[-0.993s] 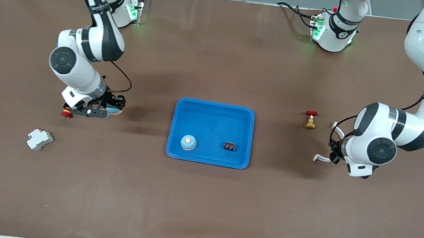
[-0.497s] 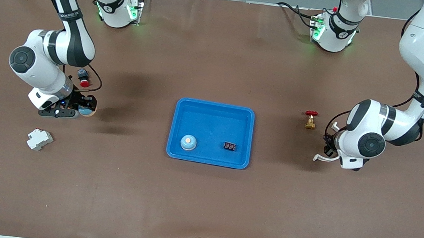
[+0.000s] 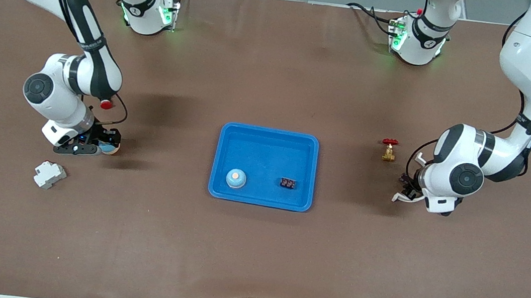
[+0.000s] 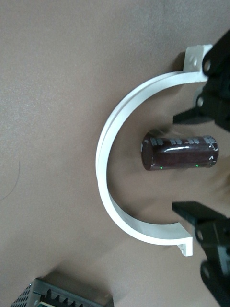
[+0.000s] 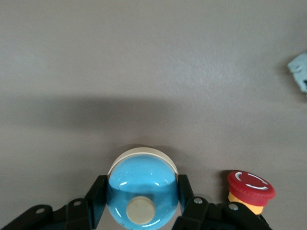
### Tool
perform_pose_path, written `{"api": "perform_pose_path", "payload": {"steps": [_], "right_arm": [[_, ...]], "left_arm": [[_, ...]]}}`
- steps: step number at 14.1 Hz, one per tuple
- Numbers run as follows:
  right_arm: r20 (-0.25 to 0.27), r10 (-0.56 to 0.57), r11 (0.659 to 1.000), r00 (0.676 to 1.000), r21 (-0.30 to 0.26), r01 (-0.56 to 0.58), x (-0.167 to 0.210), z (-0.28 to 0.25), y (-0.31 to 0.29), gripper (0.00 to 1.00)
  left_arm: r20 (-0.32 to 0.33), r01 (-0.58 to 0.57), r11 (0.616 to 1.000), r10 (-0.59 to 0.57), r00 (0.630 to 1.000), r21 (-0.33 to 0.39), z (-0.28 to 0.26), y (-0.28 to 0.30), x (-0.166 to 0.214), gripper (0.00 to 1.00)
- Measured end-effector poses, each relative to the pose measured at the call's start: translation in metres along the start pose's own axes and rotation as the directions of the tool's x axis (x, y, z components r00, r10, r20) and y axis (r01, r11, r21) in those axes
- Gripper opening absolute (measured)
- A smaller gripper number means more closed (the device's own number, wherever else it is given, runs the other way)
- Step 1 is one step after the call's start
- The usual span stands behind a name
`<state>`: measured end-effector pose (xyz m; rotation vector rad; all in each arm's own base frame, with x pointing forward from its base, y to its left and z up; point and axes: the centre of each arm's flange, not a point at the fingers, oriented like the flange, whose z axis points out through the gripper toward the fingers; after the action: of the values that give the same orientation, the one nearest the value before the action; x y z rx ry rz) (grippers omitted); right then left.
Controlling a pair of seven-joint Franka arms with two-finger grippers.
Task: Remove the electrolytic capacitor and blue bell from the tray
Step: 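Lower the bell beside the red buttons while the left gripper lowers the capacitor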
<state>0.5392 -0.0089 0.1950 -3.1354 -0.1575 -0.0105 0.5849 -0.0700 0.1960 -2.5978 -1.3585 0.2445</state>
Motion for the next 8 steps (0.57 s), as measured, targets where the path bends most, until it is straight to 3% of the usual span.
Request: {"api": "perform_pose_path", "payload": {"steps": [2, 6, 7, 8], "right_arm": [[0.003, 0.003, 1.000, 1.000, -0.002, -0.003, -0.001, 0.009, 0.003, 0.63], [-0.001, 0.003, 1.000, 1.000, -0.002, -0.003, -0.001, 0.012, 0.002, 0.63], [-0.002, 0.003, 1.000, 1.000, -0.002, -0.003, -0.001, 0.012, 0.002, 0.67], [-0.002, 0.003, 1.000, 1.000, -0.003, -0.003, 0.000, 0.012, 0.002, 0.77]], "left_arm": [[-0.005, 0.000, 1.000, 0.000, 1.000, -0.009, -0.005, 0.002, 0.000, 0.99], [-0.028, 0.052, 0.995, -0.055, 0.998, -0.089, -0.047, 0.024, -0.019, 1.00], [-0.028, 0.076, 0.990, -0.080, 0.996, -0.118, -0.061, 0.036, -0.034, 1.00], [-0.030, 0.094, 0.985, -0.099, 0.995, -0.144, -0.074, 0.048, -0.052, 1.00]]}}
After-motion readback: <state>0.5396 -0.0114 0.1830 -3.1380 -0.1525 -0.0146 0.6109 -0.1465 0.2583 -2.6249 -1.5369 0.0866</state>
